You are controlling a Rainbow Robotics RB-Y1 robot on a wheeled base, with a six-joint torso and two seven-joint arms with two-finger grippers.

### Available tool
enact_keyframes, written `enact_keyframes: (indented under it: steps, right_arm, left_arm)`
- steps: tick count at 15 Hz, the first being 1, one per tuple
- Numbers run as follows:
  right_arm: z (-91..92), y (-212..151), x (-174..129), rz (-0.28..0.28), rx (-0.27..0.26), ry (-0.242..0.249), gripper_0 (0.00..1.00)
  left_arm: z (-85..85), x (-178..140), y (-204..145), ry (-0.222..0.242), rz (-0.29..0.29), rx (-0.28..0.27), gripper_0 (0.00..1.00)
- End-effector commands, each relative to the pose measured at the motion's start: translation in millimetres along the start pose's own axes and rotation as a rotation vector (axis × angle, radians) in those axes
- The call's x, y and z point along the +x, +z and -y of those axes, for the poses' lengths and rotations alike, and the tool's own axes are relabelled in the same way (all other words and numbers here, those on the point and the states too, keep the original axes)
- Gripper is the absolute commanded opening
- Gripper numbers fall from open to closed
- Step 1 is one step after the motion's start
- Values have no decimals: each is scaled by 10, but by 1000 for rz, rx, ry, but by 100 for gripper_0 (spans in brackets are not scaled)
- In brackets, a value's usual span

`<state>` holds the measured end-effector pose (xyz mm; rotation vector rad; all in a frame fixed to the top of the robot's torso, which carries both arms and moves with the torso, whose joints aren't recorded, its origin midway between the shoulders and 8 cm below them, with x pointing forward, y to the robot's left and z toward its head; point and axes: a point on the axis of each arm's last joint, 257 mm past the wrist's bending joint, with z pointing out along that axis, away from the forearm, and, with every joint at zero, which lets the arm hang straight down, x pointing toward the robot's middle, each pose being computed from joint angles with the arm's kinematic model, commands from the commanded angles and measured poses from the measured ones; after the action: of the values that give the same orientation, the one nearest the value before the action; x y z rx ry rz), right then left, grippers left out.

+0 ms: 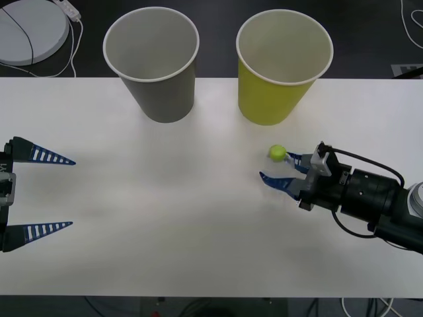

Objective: Put the can into the green bin and the plastic bottle into the gray bin

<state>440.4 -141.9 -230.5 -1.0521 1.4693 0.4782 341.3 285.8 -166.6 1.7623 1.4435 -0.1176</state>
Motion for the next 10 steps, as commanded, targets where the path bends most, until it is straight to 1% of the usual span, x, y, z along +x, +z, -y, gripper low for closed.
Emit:
enact_keyframes:
  steps: [1,6,8,10]
  right_arm:
    - [-4,-3,5,-1,0,6,0]
    - [64,-100,-20,5,2,35,0]
    - [98,-161,-66,10,0,41,0]
    - [116,-242,-118,17,-3,59,0]
  left_arm:
    - [0,0,0,0,0,0,100]
    - [0,0,0,0,0,0,100]
    - [0,0,0,0,0,0,100]
    - [0,0,0,0,0,0,100]
